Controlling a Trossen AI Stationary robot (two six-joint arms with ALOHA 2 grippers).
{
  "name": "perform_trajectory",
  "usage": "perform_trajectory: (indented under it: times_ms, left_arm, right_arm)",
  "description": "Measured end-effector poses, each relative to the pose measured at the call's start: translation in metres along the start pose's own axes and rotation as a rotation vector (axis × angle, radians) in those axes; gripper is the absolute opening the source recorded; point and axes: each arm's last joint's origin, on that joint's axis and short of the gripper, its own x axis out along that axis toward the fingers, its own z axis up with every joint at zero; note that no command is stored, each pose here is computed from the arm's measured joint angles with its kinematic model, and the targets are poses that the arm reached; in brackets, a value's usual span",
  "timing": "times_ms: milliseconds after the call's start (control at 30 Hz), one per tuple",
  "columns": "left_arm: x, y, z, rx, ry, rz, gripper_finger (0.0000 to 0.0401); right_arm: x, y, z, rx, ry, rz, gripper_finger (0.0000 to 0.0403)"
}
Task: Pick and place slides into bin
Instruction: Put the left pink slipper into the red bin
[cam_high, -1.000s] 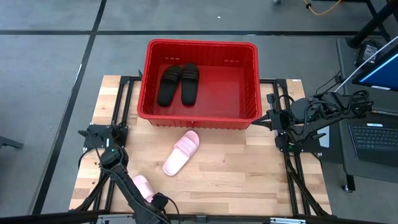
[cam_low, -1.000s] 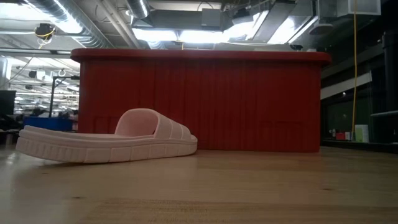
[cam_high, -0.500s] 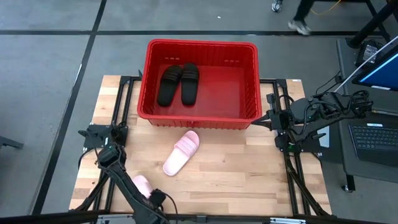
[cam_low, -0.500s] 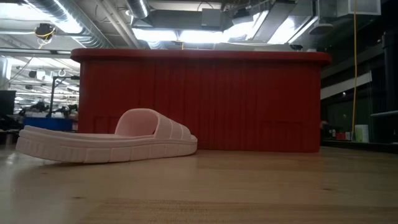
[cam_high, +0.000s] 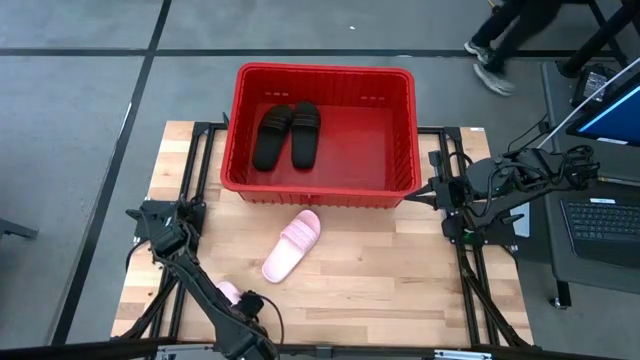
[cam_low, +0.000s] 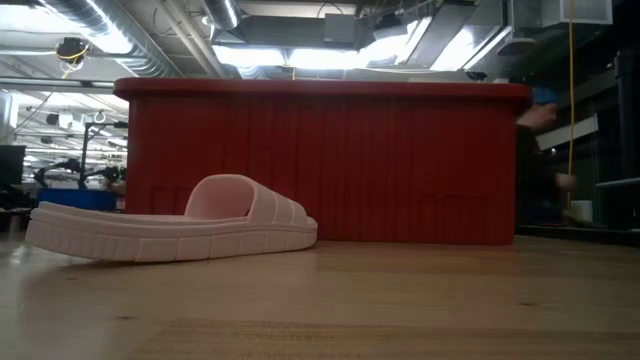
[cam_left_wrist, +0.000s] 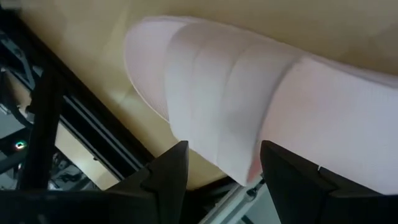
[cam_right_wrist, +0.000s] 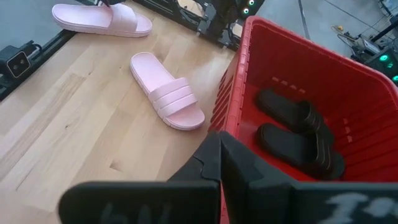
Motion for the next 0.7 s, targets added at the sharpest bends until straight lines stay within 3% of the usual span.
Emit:
perform_trajectory:
  times_ms: [233,500,700]
  left_arm:
    - [0.002,-0.006,-0.009,-0.03,0.002,-0.062,0.0194]
    - [0.009,-0.007,-0.016,-0.053,-0.007,-0.033,0.0194]
    - [0.015,-0.01,-0.014,0.004,-0.014,-0.002,0.0194]
  right_arm:
    - [0.0,0.0,0.0,0.0,0.0,0.0,0.0003]
    - [0.0,0.0,0.0,-0.003,-0.001,0.0,0.0003]
    - [0.0,0.0,0.0,-0.003,-0.001,0.0,0.0003]
